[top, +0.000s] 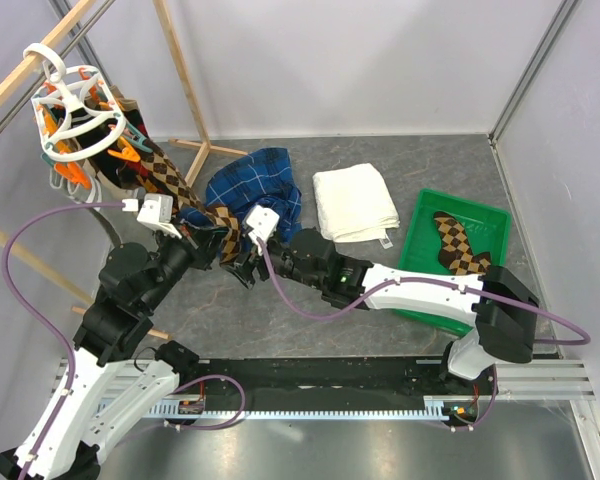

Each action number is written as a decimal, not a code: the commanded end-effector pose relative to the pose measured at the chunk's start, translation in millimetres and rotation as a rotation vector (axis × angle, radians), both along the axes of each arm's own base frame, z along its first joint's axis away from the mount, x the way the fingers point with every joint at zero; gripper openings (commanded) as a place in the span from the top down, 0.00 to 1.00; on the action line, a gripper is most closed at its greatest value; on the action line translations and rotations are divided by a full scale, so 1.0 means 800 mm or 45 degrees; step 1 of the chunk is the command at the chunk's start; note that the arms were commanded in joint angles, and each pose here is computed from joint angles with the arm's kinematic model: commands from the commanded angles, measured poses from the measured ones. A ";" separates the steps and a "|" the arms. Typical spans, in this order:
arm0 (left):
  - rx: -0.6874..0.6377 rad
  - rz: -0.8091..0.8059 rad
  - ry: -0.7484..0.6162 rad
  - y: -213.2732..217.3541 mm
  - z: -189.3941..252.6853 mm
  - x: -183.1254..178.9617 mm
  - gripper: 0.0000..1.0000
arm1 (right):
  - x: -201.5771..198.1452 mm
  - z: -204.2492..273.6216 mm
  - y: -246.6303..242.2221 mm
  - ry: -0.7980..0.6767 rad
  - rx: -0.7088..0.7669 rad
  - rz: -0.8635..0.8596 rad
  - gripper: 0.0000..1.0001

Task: Remove the socks clipped to the hanger
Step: Remove the sock from the hanger.

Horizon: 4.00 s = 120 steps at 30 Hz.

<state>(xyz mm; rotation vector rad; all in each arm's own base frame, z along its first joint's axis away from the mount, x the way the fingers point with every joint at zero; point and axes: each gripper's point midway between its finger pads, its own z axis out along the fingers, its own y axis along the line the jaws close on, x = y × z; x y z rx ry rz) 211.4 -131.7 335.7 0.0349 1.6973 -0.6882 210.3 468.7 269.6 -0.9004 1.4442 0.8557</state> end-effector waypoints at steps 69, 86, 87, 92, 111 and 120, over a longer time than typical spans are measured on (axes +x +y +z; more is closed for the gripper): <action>0.129 0.741 -0.245 0.117 0.225 0.026 0.42 | 0.004 0.048 0.070 -0.020 0.070 -0.355 1.00; -0.030 0.345 -0.203 0.040 0.279 0.021 0.44 | -0.045 0.094 0.062 -0.194 0.062 -0.321 1.00; -0.020 0.349 -0.208 0.038 0.279 0.025 0.44 | -0.046 0.095 0.063 -0.193 0.065 -0.317 1.00; 0.062 0.563 -0.194 0.062 0.269 0.050 0.44 | -0.052 0.098 0.063 -0.185 0.078 -0.298 1.00; 0.313 0.896 -0.142 0.117 0.241 0.060 0.43 | -0.051 0.093 0.045 -0.189 0.073 -0.321 1.00; 0.419 1.000 -0.118 0.130 0.231 0.065 0.42 | -0.054 0.095 0.048 -0.162 0.095 -0.302 1.00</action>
